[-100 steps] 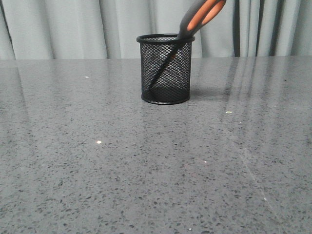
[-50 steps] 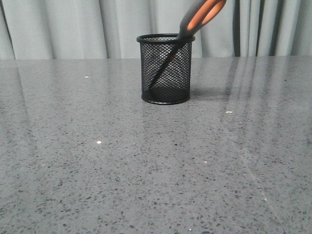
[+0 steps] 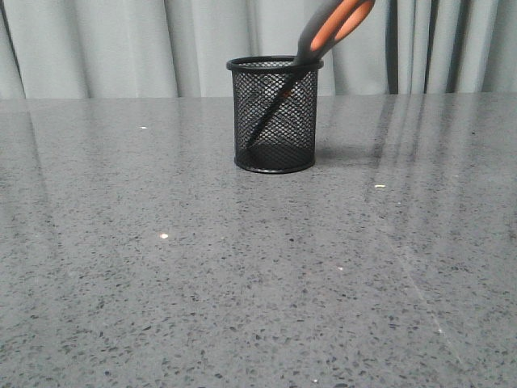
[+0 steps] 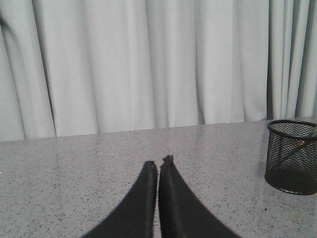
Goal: Put scissors into bucket
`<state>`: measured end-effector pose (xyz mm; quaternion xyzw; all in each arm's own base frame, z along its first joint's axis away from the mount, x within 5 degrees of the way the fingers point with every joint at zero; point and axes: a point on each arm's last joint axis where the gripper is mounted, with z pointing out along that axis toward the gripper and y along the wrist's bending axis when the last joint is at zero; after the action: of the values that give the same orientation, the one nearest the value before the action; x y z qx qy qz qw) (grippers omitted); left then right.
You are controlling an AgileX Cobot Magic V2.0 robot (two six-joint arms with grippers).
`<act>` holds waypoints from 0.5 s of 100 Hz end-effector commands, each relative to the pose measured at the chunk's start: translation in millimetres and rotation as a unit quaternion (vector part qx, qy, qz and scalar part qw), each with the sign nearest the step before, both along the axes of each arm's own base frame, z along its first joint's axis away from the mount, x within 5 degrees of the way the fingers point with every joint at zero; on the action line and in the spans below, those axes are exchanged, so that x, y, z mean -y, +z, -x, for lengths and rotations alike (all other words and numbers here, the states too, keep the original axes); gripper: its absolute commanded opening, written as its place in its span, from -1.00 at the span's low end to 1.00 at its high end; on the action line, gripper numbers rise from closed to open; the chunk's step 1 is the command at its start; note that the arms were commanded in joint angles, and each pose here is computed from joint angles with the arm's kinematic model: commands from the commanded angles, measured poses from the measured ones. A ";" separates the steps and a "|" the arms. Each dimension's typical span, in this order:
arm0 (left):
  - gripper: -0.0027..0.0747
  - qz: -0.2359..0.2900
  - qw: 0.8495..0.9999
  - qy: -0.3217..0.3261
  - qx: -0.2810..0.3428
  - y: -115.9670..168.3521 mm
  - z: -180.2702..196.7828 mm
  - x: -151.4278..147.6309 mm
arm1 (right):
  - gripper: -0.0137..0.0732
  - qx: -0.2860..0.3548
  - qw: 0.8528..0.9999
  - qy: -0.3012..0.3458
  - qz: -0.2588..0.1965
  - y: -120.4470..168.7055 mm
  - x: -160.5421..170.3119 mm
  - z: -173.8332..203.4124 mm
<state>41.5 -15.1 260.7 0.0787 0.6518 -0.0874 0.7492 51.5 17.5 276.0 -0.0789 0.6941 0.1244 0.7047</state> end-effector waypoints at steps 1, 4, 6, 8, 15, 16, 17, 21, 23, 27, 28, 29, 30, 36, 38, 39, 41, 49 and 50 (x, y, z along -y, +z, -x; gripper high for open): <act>-0.98 0.019 0.999 0.018 0.035 12.7 2.6 -4.0 | -0.84 0.049 0.999 -0.015 -0.013 16.1 2.7 0.9; -0.98 0.019 0.999 0.018 0.035 12.7 2.6 -4.0 | -0.84 0.049 0.999 -0.015 -0.013 16.1 2.7 0.9; -0.98 0.019 0.999 0.018 0.035 12.7 2.6 -4.0 | -0.84 0.049 0.999 -0.015 -0.013 16.1 2.7 0.9; -0.98 0.019 0.999 0.018 0.035 12.7 2.6 -4.0 | -0.84 0.049 0.999 -0.015 -0.013 16.1 2.7 0.9; -0.98 -0.004 0.999 0.027 0.040 12.9 2.2 -4.8 | -0.84 0.049 0.999 -0.015 -0.013 16.1 2.7 0.9; -0.98 -0.002 0.999 0.027 0.039 12.8 2.1 -4.9 | -0.84 0.049 0.999 -0.015 -0.013 16.1 2.7 0.9; -0.98 -0.010 0.999 0.029 0.039 12.5 2.0 -4.9 | -0.84 0.049 0.999 -0.015 -0.013 16.1 2.7 0.9; -0.98 -0.008 0.999 0.032 0.035 11.4 1.6 -5.6 | -0.84 0.049 0.999 -0.015 -0.013 16.1 2.7 0.9; -0.98 -0.008 0.999 0.035 0.032 9.8 1.0 -6.0 | -0.84 0.049 0.999 -0.015 -0.013 16.1 2.7 0.9; -0.98 -0.015 0.999 0.044 0.026 5.1 -0.8 -7.2 | -0.84 0.049 0.999 -0.015 -0.013 16.1 2.7 0.9; -0.98 -0.003 0.999 0.045 0.023 4.2 -1.1 -7.5 | -0.84 0.049 0.999 -0.015 -0.013 16.1 2.7 0.9; -0.98 -0.013 0.999 0.048 0.022 2.0 -1.9 -7.8 | -0.84 0.049 0.999 -0.015 -0.013 16.1 2.7 0.9; -0.98 -0.002 0.999 0.049 0.017 0.6 -2.4 -8.0 | -0.84 0.049 0.999 -0.015 -0.013 16.1 2.7 0.9; -0.98 -0.005 0.998 0.060 0.001 -12.8 -6.5 -9.1 | -0.84 0.049 0.999 -0.015 -0.013 16.1 2.7 0.9; -0.98 0.000 0.998 0.063 -0.006 -18.1 -7.9 -9.4 | -0.84 0.049 0.999 -0.015 -0.013 16.1 2.7 0.9; -0.98 0.001 0.998 0.065 -0.009 -20.0 -8.4 -9.6 | -0.84 0.049 0.999 -0.015 -0.013 16.1 2.7 0.9; -0.98 0.002 0.998 0.067 -0.016 -25.8 -9.5 -9.7 | -0.84 0.049 0.999 -0.015 -0.013 16.1 2.7 0.9; -0.98 0.005 0.997 0.071 -0.036 -47.2 -11.3 -10.1 | -0.84 0.049 0.999 -0.015 -0.013 16.1 2.7 0.9; -0.98 0.005 0.997 0.071 -0.040 -50.9 -12.0 -10.0 | -0.84 0.049 0.999 -0.015 -0.013 16.1 2.7 0.9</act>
<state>53.8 -6.9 214.0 0.0451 0.7096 -0.0361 0.7023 51.5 17.5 276.0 -0.0789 0.6941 0.1244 0.7047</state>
